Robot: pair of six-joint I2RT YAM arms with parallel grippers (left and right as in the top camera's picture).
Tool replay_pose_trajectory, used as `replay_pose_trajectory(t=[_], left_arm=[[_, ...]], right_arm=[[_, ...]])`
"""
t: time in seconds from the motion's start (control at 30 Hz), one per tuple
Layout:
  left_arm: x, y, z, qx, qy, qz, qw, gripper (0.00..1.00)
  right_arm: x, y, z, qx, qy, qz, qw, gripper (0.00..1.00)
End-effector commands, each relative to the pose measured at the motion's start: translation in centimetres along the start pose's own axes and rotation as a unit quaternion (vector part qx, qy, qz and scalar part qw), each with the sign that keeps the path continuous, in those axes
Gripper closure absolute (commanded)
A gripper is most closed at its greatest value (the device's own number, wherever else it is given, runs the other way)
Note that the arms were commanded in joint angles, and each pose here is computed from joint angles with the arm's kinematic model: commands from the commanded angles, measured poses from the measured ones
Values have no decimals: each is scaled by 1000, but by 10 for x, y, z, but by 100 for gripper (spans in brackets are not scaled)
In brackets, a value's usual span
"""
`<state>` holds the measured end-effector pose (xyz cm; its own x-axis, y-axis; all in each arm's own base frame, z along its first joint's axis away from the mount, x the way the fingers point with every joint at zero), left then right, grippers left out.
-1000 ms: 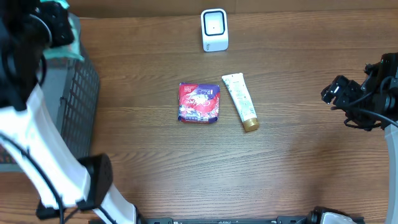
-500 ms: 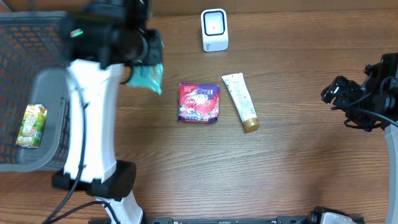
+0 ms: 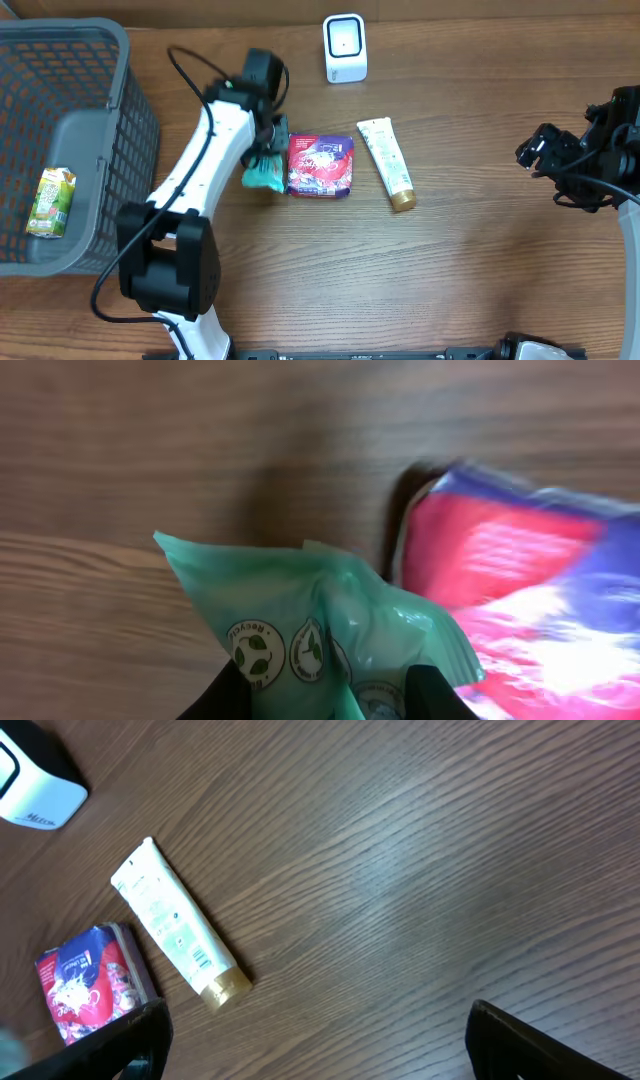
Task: Scan the item barcode
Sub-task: 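Carry the wipes pack out and place it left of the pouch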
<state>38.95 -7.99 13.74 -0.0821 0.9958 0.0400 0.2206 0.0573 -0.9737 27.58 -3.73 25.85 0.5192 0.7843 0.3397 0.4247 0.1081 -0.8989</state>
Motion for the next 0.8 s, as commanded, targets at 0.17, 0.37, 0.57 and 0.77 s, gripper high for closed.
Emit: replay_pose_trajectory(t=[0.17, 0.37, 0.57, 0.77], left_arm=[[-4, 34, 14, -11, -11, 19, 1000, 89], [-24, 29, 1, -36, 9, 94, 995, 0], [-18, -47, -39, -98, 36, 73, 992, 0], [19, -191, -70, -227, 30, 38, 973, 1]], right_arm=[[4, -6, -4, -11, -4, -9, 1000, 5], [3, -6, -4, -11, -3, -9, 1000, 5], [4, -6, -4, -11, -3, -9, 1000, 5], [4, -6, -4, -11, -3, -9, 1000, 5]])
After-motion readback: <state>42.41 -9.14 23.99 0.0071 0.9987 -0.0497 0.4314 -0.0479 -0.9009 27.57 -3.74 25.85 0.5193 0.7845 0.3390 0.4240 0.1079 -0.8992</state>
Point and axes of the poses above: each gripper's point midway between its finger pads, its own y axis out along the fingers, its own x axis along the line the jaws close on, z = x × y, the point moved 5 cm from there along -y, back along the fingers, and after that the axes turned 4 degrees about y, right-handed, at the moved point
